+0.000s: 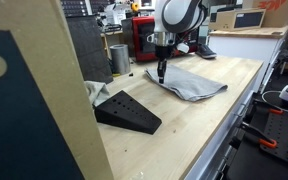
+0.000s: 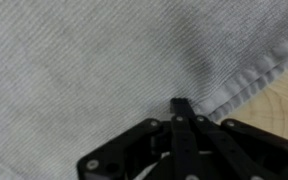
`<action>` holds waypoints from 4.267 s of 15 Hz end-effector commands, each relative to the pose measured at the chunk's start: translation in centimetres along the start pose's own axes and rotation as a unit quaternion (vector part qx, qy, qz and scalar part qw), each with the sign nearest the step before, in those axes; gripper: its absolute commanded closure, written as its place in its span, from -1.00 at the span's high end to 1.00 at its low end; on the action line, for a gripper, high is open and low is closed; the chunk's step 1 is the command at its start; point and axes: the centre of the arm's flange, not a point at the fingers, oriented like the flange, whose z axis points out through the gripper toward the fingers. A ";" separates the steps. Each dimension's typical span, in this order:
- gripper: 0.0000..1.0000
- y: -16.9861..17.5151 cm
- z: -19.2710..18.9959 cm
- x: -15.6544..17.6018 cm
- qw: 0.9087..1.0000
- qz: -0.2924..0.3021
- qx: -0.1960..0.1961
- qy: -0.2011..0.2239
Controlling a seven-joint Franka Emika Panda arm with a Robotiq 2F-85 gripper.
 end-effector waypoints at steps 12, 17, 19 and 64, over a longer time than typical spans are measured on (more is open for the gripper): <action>-1.00 -5.2 0.2 -0.2 0.996 -0.090 -0.005 -0.010; -0.98 -5.4 0.2 -0.3 0.996 -0.092 -0.003 -0.010; -0.98 -5.4 0.2 -0.3 0.996 -0.092 -0.003 -0.010; 1.00 -0.7 -4.0 4.3 0.962 0.238 -0.035 0.130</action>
